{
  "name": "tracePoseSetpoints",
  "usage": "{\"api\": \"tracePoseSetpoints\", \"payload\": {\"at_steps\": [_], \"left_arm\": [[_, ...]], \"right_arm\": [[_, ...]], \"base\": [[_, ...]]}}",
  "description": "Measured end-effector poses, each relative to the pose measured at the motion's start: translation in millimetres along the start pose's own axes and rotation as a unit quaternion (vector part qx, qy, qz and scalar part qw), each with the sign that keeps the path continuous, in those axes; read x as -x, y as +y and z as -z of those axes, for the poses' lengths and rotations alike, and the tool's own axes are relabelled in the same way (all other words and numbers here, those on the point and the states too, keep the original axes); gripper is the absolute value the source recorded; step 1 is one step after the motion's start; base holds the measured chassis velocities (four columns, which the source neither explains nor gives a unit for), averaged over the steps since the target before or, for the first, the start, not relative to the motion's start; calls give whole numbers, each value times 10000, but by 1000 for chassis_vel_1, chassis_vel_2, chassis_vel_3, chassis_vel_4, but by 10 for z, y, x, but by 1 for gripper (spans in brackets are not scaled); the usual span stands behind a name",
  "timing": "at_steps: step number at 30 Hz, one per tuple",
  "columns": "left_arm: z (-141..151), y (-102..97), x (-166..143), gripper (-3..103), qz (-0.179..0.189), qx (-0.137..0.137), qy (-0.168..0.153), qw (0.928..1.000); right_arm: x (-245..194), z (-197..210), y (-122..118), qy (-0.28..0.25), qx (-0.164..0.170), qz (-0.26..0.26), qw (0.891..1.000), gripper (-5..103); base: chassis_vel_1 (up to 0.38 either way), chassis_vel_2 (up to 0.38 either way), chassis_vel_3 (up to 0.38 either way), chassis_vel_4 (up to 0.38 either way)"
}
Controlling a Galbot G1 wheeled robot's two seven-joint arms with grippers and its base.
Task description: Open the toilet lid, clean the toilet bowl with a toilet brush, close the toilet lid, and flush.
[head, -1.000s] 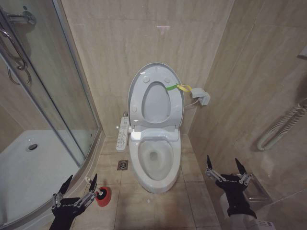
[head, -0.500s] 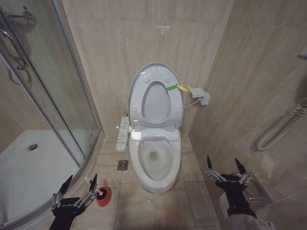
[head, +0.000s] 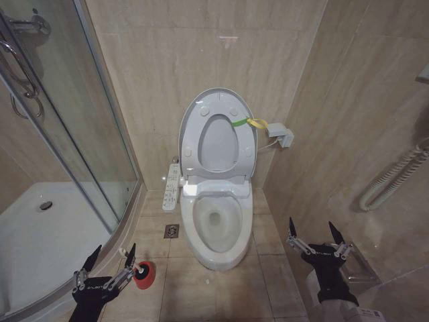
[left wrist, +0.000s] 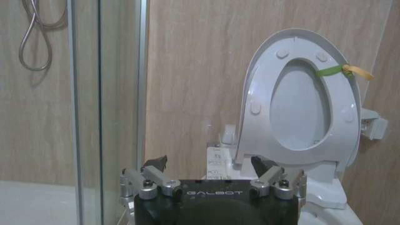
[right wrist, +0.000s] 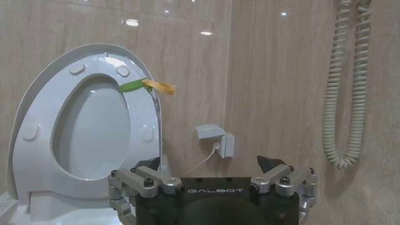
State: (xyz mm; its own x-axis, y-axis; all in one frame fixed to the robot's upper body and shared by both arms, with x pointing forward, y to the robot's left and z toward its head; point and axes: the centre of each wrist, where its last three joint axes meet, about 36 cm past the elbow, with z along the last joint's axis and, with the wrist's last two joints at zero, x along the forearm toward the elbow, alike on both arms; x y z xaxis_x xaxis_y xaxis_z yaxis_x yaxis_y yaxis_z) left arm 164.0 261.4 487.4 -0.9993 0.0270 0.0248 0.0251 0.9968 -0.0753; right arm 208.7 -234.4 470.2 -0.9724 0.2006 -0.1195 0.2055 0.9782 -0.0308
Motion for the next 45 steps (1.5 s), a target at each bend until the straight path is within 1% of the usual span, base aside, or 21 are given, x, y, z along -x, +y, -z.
{"api": "tracePoseSetpoints", "payload": {"at_steps": [13,15,16,19,20,24,26,27,28,29,30,32,34,39,45], "left_arm": [[0,0,0,92,0,0,0,10000],[0,0,0,92,0,0,0,10000],[0,0,0,92,0,0,0,10000],[0,0,0,92,0,0,0,10000],[0,0,0,92,0,0,0,10000],[0,0,0,92,0,0,0,10000],[0,0,0,92,0,0,0,10000],[0,0,0,92,0,0,0,10000],[0,-1,0,92,-2,-1,0,10000],[0,1,0,92,2,2,0,10000],[0,1,0,92,2,2,0,10000],[0,1,0,92,-1,2,0,10000],[0,0,0,92,0,0,0,10000],[0,0,0,92,-1,0,-1,10000],[0,0,0,92,-1,0,-1,10000]], "right_arm": [[57,-54,25,68,21,36,10000,100],[186,-178,92,253,77,146,9995,100],[186,-178,92,253,77,146,9995,100],[425,-361,224,554,179,367,9976,100],[425,-361,224,554,179,367,9976,100],[773,-553,430,939,306,720,9925,100],[845,-583,472,1011,329,788,9912,100],[968,-629,550,1134,371,920,9886,100],[1064,-647,599,1142,393,937,9882,100],[1135,-622,555,968,346,729,9920,100],[1135,-622,555,968,346,729,9920,100],[1173,-578,465,711,272,366,9964,100],[1145,-534,416,618,240,246,9975,100],[1084,-497,374,621,223,295,9974,100],[1119,-519,492,649,310,519,9961,100]], "base": [[0,0,0,0],[0,0,0,0],[0,0,0,0],[0,0,0,0],[0,0,0,0],[0,0,0,0],[0,0,0,0],[0,0,0,0],[0,0,0,0],[0,0,0,0],[0,0,0,0],[0,0,0,0],[0,0,0,0],[0,0,0,0],[0,0,0,0]]}}
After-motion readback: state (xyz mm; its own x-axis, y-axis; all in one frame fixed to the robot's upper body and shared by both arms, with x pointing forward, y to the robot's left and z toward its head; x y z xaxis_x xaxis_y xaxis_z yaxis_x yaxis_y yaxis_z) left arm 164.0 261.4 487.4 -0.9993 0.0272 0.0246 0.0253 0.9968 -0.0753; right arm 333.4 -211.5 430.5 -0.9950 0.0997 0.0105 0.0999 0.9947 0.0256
